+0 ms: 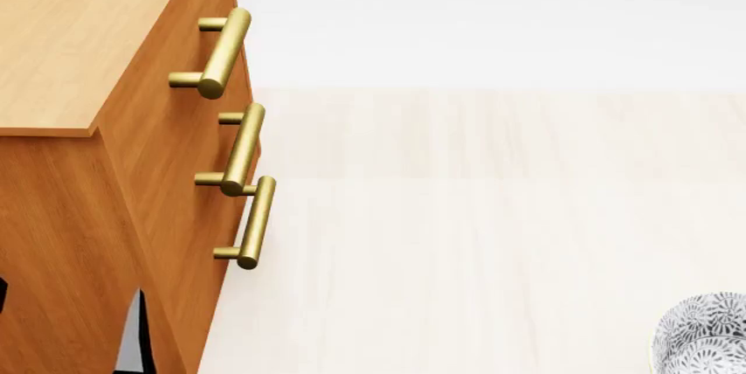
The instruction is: Close the top drawer of the cabinet and put the bowl on top of it.
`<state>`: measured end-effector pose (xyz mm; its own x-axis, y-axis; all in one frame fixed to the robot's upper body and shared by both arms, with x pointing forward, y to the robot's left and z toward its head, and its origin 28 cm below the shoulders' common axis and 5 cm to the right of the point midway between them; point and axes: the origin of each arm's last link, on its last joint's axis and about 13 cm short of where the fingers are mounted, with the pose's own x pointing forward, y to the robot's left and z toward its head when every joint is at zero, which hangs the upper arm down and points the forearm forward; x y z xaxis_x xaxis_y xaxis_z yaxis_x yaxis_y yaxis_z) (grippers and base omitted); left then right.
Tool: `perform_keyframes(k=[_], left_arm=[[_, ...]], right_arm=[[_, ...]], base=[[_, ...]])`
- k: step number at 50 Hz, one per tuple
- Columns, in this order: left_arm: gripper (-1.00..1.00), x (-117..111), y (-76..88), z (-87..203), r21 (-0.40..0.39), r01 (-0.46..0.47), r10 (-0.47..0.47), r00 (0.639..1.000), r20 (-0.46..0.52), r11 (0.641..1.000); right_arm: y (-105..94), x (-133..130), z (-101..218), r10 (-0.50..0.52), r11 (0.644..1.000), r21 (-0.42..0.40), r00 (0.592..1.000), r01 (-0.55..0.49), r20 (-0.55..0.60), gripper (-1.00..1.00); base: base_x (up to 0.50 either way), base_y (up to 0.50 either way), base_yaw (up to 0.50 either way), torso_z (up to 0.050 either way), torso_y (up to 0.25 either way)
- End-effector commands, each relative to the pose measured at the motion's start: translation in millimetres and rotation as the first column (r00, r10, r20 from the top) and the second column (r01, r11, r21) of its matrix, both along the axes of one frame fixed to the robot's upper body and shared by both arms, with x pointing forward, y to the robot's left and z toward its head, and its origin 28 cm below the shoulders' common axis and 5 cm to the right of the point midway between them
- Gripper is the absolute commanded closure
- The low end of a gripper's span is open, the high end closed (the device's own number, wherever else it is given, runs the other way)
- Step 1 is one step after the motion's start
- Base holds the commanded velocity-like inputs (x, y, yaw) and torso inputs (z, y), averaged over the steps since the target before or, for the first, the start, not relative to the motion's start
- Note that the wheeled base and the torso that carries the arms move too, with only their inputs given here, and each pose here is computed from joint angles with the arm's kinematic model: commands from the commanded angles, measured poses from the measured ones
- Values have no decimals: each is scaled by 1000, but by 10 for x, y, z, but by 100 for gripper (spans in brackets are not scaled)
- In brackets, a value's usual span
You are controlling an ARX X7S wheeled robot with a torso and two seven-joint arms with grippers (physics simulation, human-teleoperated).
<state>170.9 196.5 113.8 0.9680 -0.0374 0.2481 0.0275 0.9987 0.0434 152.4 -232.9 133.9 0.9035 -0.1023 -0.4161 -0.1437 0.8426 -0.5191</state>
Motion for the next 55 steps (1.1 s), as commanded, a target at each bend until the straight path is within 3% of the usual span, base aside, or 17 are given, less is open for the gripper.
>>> perform_keyframes(k=[1, 55], left_arm=[[-100, 9, 1, -3, -3, 1, -1, 1000, -1, 1000], [-100, 4, 1, -12, -6, 1, -1, 1000, -1, 1000]], right_arm=[[-7, -1, -45, -3, 1000, 5, 1000, 3, -8, -100], [-23, 9, -109, -12, 1000, 12, 1000, 12, -10, -100]], base=[[0, 0, 0, 0, 0], [0, 0, 0, 0, 0]])
